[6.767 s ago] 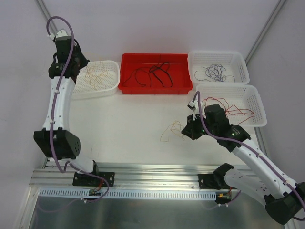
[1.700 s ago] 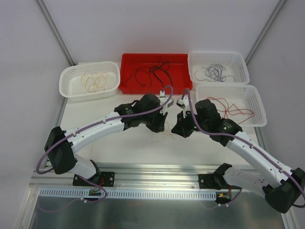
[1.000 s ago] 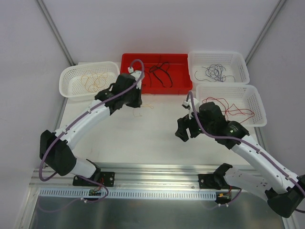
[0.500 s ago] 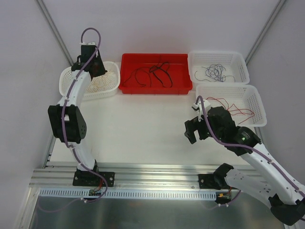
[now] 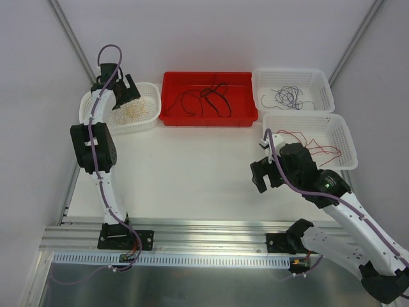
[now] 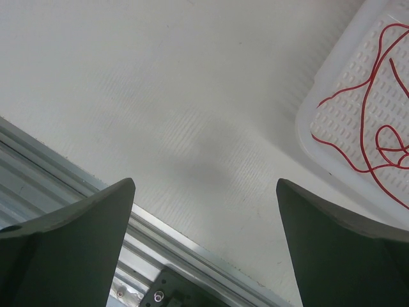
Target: Untangle the cables
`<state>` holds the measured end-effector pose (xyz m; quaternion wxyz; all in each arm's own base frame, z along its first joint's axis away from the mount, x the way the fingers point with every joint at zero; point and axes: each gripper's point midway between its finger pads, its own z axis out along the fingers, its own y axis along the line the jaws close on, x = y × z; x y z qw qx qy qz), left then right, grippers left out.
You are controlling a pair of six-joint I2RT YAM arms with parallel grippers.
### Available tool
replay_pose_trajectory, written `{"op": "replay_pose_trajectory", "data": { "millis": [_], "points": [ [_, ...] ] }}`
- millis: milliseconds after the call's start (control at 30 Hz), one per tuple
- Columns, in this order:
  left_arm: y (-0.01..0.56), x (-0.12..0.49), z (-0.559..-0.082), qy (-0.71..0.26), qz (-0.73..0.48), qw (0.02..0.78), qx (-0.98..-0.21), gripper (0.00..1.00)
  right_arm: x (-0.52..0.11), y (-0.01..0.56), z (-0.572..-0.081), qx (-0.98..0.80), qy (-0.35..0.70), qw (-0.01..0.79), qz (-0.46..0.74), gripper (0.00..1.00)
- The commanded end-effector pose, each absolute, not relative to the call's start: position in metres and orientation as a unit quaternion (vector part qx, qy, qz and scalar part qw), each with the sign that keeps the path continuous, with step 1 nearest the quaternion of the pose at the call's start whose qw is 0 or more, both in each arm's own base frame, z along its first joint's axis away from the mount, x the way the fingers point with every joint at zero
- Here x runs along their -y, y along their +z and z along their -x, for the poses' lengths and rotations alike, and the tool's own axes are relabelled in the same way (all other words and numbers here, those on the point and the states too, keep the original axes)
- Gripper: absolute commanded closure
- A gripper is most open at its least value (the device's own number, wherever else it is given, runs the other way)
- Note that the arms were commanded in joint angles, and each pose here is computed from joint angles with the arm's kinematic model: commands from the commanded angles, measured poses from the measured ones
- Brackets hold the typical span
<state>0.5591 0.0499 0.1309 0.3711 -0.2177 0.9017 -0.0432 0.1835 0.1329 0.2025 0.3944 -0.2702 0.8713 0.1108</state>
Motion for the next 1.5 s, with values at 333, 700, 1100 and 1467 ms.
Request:
{"op": "replay_pose_trajectory", "data": {
  "millis": [333, 700, 1100, 1467],
  "points": [
    [0.245, -0.050, -0.474, -0.030, 0.180, 0.453, -0.872, 0.01, -0.106, 0.222, -0.191, -0.880, 0.073, 0.431, 0.187, 0.03],
    [0.334, -0.015, -0.302, -0.068, 0.145, 0.549, -0.820, 0.01, -0.030, 0.271, -0.183, -0.842, -0.001, 0.539, -0.002, 0.03],
    [0.384, 0.000, -0.117, -0.073, 0.140, 0.738, -0.656, 0.01, 0.066, 0.310, -0.118, -0.759, -0.050, 0.643, -0.096, 0.03],
    [0.368, -0.009, -0.051, -0.079, 0.134, 0.795, -0.586, 0.01, 0.103, 0.315, -0.055, -0.682, 0.040, 0.724, -0.091, 0.03]
  ]
}}
